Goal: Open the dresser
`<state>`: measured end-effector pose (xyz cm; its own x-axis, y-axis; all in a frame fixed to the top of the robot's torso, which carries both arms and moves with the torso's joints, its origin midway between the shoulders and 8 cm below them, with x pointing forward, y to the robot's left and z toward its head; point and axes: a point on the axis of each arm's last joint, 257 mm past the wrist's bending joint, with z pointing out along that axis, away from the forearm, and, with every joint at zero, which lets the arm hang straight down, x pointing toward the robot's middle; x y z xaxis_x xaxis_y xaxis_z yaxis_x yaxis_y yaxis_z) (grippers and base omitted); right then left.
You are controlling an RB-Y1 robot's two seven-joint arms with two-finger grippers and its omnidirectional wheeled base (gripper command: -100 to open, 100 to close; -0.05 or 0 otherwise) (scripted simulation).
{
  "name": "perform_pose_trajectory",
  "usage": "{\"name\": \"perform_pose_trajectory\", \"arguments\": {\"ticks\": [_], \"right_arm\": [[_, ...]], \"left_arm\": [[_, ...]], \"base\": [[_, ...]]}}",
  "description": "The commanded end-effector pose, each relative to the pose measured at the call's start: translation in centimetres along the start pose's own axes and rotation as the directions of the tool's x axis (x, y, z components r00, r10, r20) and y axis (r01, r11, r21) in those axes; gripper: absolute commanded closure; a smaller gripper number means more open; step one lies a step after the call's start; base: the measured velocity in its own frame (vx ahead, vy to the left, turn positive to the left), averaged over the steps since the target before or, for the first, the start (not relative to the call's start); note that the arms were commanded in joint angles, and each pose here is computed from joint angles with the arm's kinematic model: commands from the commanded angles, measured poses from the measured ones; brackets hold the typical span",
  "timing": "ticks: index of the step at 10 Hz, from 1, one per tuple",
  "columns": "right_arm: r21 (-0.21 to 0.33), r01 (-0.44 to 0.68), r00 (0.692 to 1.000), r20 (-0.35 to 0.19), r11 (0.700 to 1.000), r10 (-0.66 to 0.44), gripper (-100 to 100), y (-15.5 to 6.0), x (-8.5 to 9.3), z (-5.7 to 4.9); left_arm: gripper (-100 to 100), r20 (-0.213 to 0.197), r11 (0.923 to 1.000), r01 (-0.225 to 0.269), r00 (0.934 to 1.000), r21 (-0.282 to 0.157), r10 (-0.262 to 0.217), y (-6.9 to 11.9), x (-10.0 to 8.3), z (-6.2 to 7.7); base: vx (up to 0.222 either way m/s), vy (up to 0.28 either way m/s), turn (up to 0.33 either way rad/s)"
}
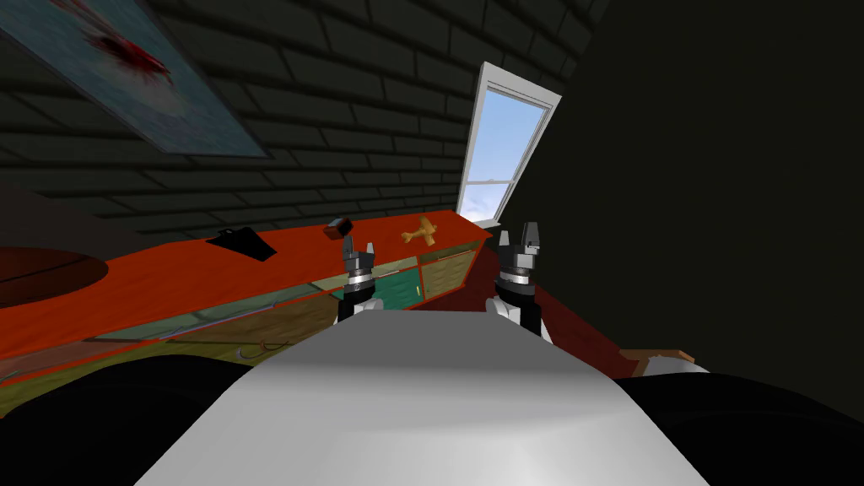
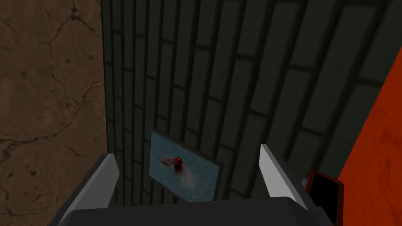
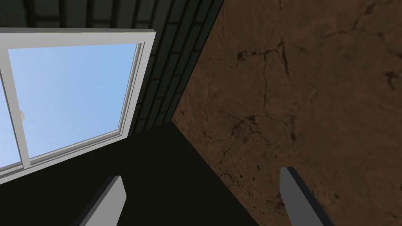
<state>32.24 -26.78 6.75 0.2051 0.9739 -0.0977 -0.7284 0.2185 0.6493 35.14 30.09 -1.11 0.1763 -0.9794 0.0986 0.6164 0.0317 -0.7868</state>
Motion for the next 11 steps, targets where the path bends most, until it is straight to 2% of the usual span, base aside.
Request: {"name": "perform_pose_trajectory", "arguments": {"ticks": [1, 9, 10, 11], "right_arm": [[0.0, 0.0, 1.0, 0.0, 1.0, 0.0, 0, 0.0, 0.0, 0.0], [0.0, 0.0, 1.0, 0.0, 1.0, 0.0, 0, 0.0, 0.0, 0.0], [0.0, 0.0, 1.0, 0.0, 1.0, 0.0, 0, 0.0, 0.0, 0.0], [0.0, 0.0, 1.0, 0.0, 1.0, 0.0, 0, 0.0, 0.0, 0.0]], "left_arm": [[0, 0.0, 1.0, 0.0, 1.0, 0.0, 0.0, 0.0, 0.0, 0.0], [0, 0.0, 1.0, 0.0, 1.0, 0.0, 0.0, 0.0, 0.0, 0.0], [-100, -0.027, 0.9998, -0.004, 0.9996, -0.021, 0.003, 1.2, 0.2, -0.1], [-100, -0.039, 0.9994, -0.005, 0.9992, -0.035, 0.004, 2.0, 0.2, -0.2]], "base": [[0.0, 0.0, 0.0], [0.0, 0.0, 0.0], [0.002, -0.038, 0.046], [-0.005, -0.086, 0.043]]}}
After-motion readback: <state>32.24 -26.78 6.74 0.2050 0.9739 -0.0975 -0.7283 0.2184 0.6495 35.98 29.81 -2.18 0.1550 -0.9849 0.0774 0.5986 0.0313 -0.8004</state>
